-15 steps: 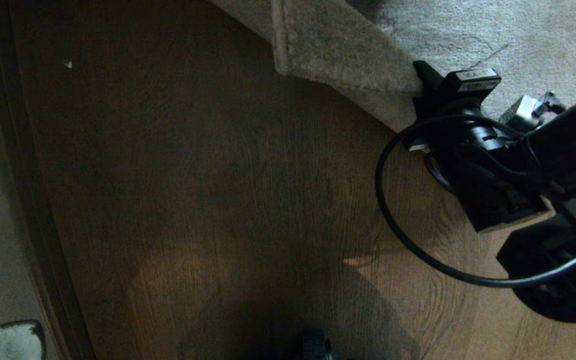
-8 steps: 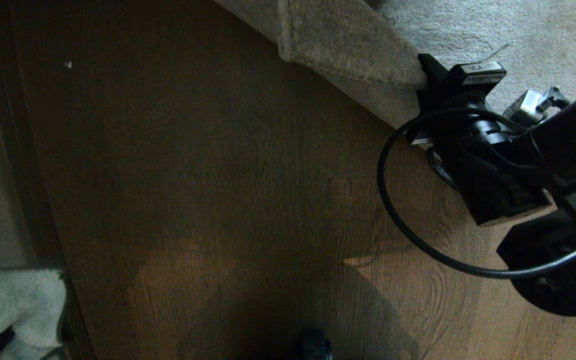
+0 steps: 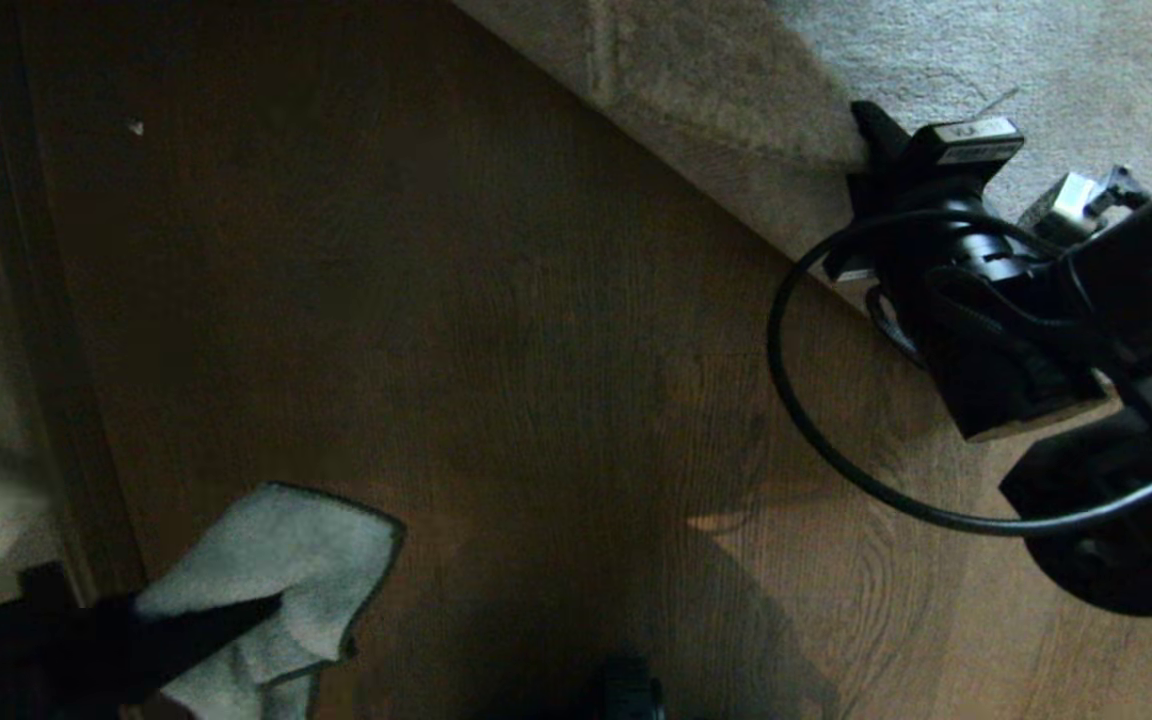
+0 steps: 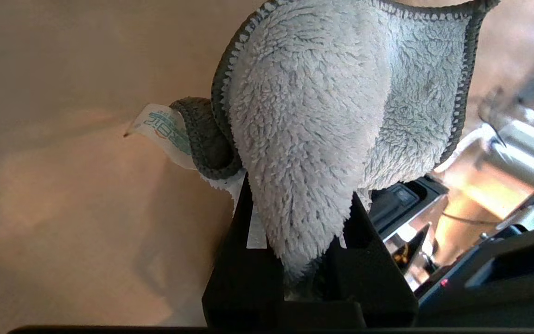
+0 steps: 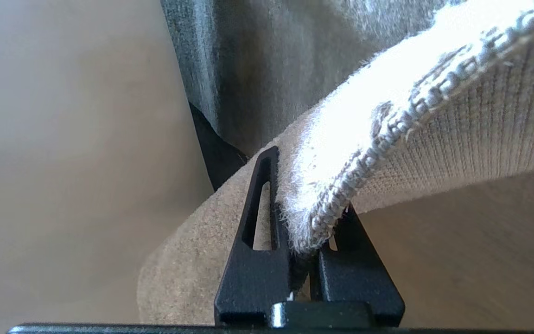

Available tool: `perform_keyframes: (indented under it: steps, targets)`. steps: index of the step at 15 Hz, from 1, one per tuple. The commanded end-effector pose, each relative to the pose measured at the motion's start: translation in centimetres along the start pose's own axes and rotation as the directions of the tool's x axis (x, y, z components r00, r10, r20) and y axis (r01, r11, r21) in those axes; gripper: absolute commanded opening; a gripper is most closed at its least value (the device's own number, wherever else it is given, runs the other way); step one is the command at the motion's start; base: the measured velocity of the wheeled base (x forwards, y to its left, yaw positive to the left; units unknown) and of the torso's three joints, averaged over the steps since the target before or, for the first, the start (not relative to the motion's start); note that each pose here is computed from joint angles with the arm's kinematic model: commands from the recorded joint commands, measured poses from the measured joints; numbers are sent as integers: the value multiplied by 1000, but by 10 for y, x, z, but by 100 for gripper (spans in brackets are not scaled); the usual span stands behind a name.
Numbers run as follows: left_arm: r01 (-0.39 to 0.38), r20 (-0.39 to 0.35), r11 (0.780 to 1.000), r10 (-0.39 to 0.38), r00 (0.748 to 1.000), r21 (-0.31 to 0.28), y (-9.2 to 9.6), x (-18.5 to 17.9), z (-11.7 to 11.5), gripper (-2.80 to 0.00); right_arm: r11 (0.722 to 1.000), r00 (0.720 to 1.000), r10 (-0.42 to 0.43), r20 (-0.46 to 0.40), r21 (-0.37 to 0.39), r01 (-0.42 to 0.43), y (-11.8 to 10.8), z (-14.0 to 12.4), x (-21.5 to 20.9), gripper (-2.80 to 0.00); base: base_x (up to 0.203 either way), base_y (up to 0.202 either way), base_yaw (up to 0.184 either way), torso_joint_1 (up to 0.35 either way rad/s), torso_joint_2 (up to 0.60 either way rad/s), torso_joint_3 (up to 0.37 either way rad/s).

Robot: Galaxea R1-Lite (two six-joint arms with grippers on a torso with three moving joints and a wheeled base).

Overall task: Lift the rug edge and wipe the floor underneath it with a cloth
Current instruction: Wipe the floor under the carpet with a rag

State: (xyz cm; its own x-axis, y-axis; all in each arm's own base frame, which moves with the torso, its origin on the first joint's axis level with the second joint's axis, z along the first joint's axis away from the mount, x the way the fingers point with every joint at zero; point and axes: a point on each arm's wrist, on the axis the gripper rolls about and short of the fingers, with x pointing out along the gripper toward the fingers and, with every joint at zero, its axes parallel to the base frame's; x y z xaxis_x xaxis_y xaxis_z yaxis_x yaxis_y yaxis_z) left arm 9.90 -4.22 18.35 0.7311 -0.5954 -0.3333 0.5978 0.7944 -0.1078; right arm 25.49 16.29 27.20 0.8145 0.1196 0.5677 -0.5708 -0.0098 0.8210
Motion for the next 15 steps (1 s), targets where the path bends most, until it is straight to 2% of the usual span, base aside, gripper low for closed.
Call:
perform_keyframes:
  steps: [1, 3, 5, 8, 10, 11, 15]
  targets:
    - [64, -123, 998, -65, 990, -10, 6, 61, 0, -280, 999, 999, 37, 23, 11, -37, 1, 5, 2, -280, 0, 0, 0, 0, 0, 0]
    - [84, -118, 996, -83, 990, 4, 0, 105, 6, -280, 999, 999, 37, 23, 11, -37, 1, 5, 2, -280, 0, 0, 0, 0, 0, 0]
    - [86, -75, 996, -87, 993, -8, -18, 152, 12, -280, 999, 999, 34, 24, 14, -34, 0, 5, 2, -280, 0, 0, 0, 0, 0, 0]
    - [77, 41, 994, -74, 996, -84, -51, 212, 21, -280, 999, 999, 33, 30, 18, -33, 0, 7, 2, -280, 0, 0, 0, 0, 0, 0]
    - [77, 121, 988, -61, 991, -134, -68, 238, 31, -280, 1000, 999, 23, 29, 15, -24, -4, 6, 2, -280, 0, 0, 0, 0, 0, 0]
    - [77, 133, 987, -58, 989, -143, -72, 247, 31, -280, 1000, 999, 24, 30, 15, -25, -4, 6, 3, -280, 0, 0, 0, 0, 0, 0]
    - [83, 184, 988, -57, 981, -132, -76, 280, 34, -280, 1000, 999, 22, 30, 13, -23, -5, 6, 3, -280, 0, 0, 0, 0, 0, 0]
